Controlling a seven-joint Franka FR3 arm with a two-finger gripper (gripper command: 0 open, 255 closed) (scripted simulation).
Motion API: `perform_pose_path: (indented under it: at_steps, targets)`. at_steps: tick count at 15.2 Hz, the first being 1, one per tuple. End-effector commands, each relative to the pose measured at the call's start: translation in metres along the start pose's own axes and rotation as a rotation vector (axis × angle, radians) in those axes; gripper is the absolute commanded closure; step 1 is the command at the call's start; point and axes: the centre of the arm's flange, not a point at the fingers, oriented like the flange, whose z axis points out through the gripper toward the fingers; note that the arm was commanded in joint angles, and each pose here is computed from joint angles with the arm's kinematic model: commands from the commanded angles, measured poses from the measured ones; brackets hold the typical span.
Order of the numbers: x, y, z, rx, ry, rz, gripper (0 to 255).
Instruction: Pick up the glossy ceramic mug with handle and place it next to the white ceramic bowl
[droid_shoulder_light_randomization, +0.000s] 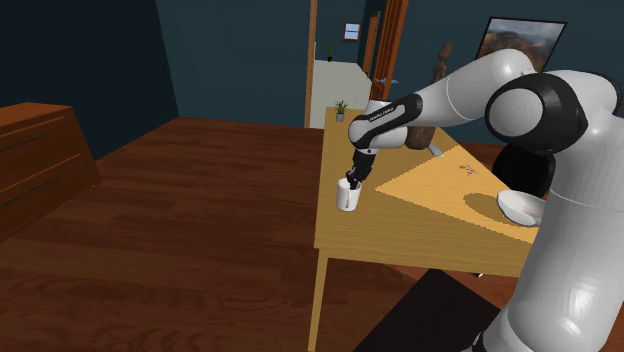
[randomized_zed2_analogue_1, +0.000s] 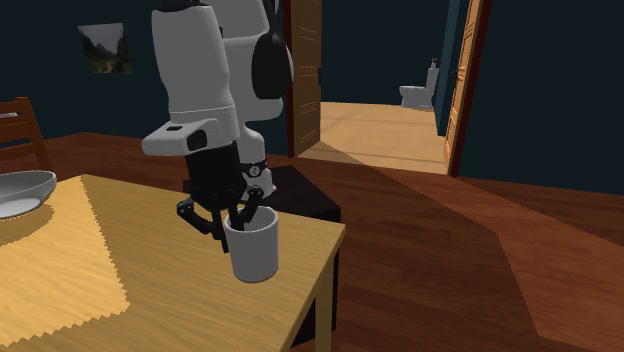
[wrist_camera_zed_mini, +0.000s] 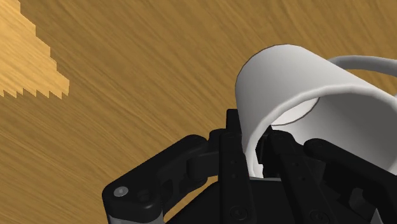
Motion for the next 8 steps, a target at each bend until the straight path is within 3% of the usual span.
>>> perform_pose_path:
  at_steps: [1,8]
  targets:
    - [0.0,0.0,0.0,0.0,0.0,0.0,255]
    - [0.001,-0.001,-0.01,0.0,0.0,0.0,255]
